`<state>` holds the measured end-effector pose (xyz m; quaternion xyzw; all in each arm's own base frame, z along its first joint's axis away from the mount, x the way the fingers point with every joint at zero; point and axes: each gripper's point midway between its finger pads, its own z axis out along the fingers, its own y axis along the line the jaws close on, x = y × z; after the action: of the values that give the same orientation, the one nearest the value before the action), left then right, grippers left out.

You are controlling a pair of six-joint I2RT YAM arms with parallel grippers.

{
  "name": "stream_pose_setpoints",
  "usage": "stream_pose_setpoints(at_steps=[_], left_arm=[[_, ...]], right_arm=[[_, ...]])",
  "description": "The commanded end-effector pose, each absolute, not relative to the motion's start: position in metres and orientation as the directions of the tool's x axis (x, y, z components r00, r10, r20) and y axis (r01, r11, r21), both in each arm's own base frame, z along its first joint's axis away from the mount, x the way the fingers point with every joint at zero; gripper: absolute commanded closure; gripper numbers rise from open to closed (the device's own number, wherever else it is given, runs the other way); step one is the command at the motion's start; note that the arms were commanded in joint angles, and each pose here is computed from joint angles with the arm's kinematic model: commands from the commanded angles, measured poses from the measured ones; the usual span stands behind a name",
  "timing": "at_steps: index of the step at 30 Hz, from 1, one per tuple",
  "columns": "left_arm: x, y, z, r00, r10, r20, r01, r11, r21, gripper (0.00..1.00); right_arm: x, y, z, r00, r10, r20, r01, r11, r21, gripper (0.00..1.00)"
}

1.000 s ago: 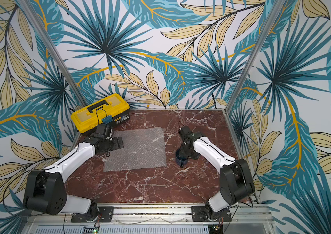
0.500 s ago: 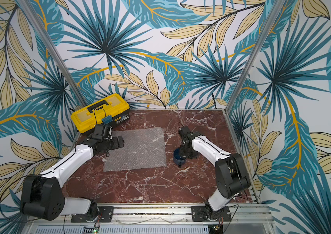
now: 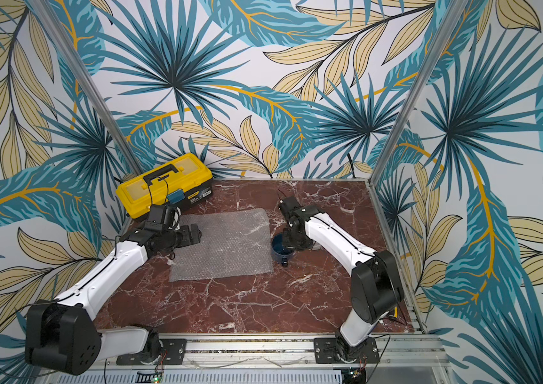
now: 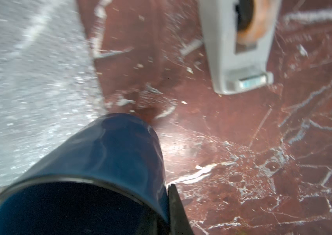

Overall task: Wrap mugs in bubble wrap
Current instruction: Pick up the mug from the center of the board, then place the mug on the bubble wrap.

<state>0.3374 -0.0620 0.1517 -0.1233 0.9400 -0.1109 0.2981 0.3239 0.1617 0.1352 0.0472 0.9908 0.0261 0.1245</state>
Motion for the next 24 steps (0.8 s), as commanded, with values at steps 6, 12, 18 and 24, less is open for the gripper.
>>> stream_pose_setpoints(at_steps=[6,12,18,24], left_arm=[[0.315,-0.044,0.160,-0.756,-0.347,-0.556,-0.218,0.933,-0.286,0.00],[0.305,-0.037,0.157,-0.751,-0.361,-0.554,-0.240,0.930,-0.280,0.00],[0.303,-0.034,0.160,-0.739,-0.364,-0.566,-0.247,0.929,-0.275,0.00],[0.303,-0.032,0.157,-0.741,-0.366,-0.563,-0.255,0.929,-0.269,0.00]], right_arm=[[0.329,0.251,0.151,-0.971,0.002,-0.240,-0.026,0.993,0.114,1.00],[0.342,0.312,0.138,-0.970,-0.009,-0.243,-0.042,0.990,0.133,1.00],[0.356,0.352,0.119,-0.972,0.025,-0.232,-0.016,0.985,0.172,1.00],[0.377,0.370,0.113,-0.960,0.038,-0.276,-0.018,0.980,0.199,1.00]])
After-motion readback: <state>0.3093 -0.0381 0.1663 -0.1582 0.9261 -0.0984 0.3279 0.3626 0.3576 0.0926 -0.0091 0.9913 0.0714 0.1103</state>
